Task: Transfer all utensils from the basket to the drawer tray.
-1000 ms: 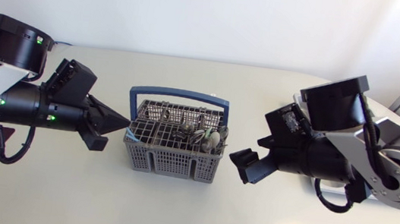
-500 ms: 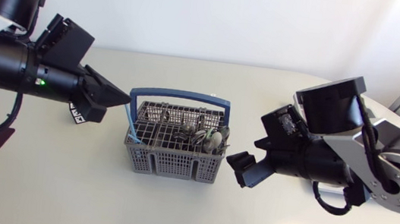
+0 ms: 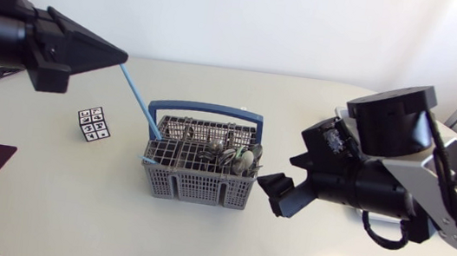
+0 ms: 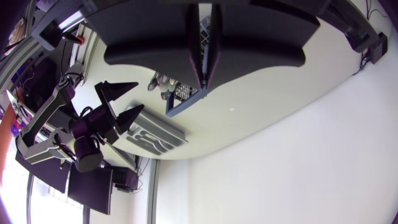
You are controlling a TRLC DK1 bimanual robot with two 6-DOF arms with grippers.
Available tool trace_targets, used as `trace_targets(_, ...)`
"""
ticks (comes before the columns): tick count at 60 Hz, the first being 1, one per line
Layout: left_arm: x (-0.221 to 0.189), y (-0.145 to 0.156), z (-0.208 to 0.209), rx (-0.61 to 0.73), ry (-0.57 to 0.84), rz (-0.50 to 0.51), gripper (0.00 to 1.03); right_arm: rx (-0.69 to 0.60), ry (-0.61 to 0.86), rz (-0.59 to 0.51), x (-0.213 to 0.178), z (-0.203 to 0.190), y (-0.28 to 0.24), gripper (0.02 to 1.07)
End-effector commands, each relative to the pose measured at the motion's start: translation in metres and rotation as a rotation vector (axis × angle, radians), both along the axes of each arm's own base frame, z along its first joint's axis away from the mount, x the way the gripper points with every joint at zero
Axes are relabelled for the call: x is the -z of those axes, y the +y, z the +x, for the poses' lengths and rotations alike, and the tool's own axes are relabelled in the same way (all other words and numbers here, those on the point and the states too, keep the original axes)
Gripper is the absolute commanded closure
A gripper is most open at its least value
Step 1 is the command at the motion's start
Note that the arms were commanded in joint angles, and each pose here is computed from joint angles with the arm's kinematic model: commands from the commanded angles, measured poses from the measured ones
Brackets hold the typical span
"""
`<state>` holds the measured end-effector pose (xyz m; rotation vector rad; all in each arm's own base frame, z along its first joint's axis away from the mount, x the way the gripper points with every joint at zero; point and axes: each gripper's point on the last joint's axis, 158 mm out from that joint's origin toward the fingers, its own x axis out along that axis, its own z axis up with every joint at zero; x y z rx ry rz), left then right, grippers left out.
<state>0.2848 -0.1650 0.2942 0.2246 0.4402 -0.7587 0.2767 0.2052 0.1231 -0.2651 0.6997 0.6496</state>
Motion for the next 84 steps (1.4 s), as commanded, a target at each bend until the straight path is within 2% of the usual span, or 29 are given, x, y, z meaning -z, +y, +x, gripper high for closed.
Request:
trace_targets(1, -0.026, 0.001, -0.005, -0.025, -0.048, -0.066, 1.0, -0.038, -0.068, -0.013, -0.011, -0.005, 0.002, 0.07)
trace_targets(9, -0.019, -0.015, -0.007, -0.01, 0.013, -0.123, 1.0, -0.107, -0.143, 0.052, -0.05, -0.017, 0.022, 0.07)
trace_targets(17, -0.004, -0.036, -0.008, 0.035, 0.112, -0.166, 1.0, -0.178, -0.169, 0.069, -0.07, -0.024, 0.046, 0.07)
trace_targets(26, 0.011, -0.063, -0.014, 0.114, 0.216, -0.194, 1.0, -0.244, -0.167, 0.064, -0.074, -0.027, 0.068, 0.08)
trace_targets(34, 0.022, -0.079, -0.016, 0.186, 0.324, -0.224, 1.0, -0.308, -0.168, 0.043, -0.073, -0.031, 0.087, 0.16)
trace_targets(39, 0.029, -0.084, -0.013, 0.198, 0.369, -0.22, 1.0, -0.319, -0.16, 0.031, -0.071, -0.028, 0.094, 0.17)
trace_targets(44, 0.026, -0.088, -0.013, 0.208, 0.391, -0.233, 1.0, -0.336, -0.162, 0.031, -0.072, -0.028, 0.099, 0.17)
trace_targets(49, 0.022, -0.09, -0.011, 0.211, 0.395, -0.243, 1.0, -0.348, -0.162, 0.033, -0.073, -0.03, 0.101, 0.25)
trace_targets(59, 0.02, -0.095, -0.01, 0.221, 0.423, -0.261, 1.0, -0.353, -0.147, 0.02, -0.063, -0.03, 0.102, 0.25)
trace_targets(76, 0.022, -0.097, -0.007, 0.214, 0.439, -0.262, 1.0, -0.332, -0.143, 0.022, -0.051, -0.022, 0.101, 0.66)
trace_targets(80, 0.022, -0.097, -0.007, 0.213, 0.44, -0.263, 1.0, -0.329, -0.133, 0.019, -0.048, -0.021, 0.102, 0.71)
trace_targets(84, 0.023, -0.097, -0.007, 0.214, 0.442, -0.262, 1.0, -0.323, -0.114, 0.021, -0.043, -0.019, 0.102, 0.71)
